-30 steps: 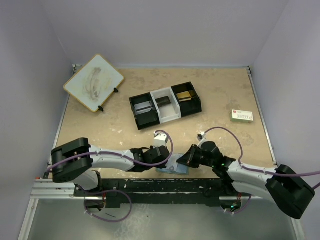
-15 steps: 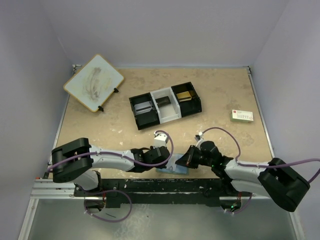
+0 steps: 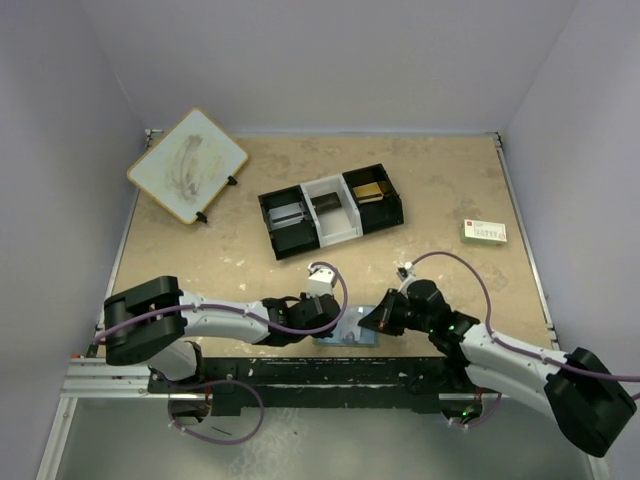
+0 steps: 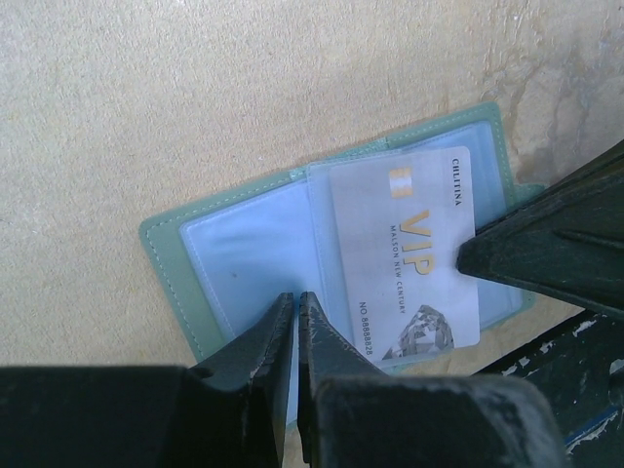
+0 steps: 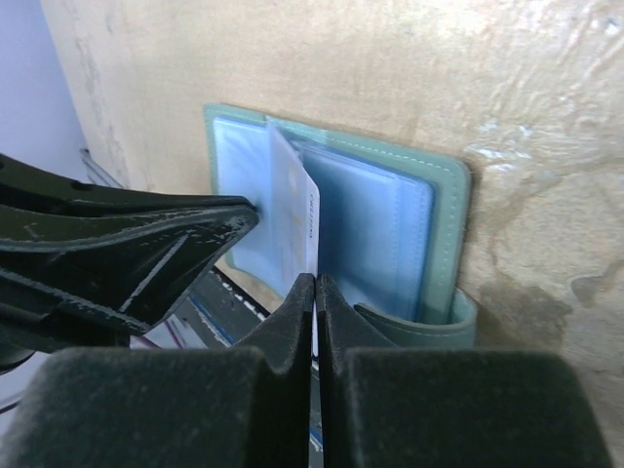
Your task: Take the credit cards out of the card holder
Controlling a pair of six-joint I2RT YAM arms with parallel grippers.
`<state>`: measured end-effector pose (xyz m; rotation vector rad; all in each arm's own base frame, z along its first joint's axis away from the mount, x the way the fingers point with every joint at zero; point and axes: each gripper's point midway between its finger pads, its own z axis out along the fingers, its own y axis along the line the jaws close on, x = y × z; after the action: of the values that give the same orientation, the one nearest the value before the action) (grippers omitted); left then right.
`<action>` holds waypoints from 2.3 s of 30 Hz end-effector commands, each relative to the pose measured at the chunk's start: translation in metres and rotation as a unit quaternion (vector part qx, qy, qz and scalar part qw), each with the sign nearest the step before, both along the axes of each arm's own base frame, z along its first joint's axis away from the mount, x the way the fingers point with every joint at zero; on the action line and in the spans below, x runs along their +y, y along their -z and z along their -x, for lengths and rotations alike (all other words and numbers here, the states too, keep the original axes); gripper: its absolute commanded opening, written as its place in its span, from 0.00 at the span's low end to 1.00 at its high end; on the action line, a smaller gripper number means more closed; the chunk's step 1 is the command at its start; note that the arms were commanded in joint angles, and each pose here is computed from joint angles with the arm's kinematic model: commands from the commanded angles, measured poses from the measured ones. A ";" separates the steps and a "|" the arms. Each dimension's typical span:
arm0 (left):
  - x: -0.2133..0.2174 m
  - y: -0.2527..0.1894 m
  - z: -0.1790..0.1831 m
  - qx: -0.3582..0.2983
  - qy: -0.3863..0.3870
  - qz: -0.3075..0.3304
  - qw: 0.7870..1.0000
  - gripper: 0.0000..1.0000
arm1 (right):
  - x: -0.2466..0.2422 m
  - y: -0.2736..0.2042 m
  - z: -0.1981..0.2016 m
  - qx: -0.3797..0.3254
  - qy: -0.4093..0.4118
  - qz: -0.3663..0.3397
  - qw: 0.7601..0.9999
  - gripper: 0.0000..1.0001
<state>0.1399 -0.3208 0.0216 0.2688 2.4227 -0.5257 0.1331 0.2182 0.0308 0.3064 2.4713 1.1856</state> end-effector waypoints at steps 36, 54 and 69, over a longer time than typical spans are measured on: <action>-0.053 -0.035 -0.012 -0.028 0.017 0.082 0.996 0.13 | -0.002 -0.002 -0.030 -0.029 -0.037 0.116 0.992 0.00; -0.009 0.015 -0.002 -0.006 -0.012 0.009 1.000 0.00 | 0.019 -0.004 -0.022 -0.026 -0.035 0.013 0.999 0.18; -0.002 0.013 -0.003 -0.013 -0.019 -0.005 1.000 0.00 | 0.011 0.000 -0.027 -0.040 -0.026 0.044 0.998 0.03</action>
<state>0.1477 -0.3457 0.0214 0.2089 2.3646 -0.6007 0.1547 0.2328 0.0286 0.1823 2.4880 1.1321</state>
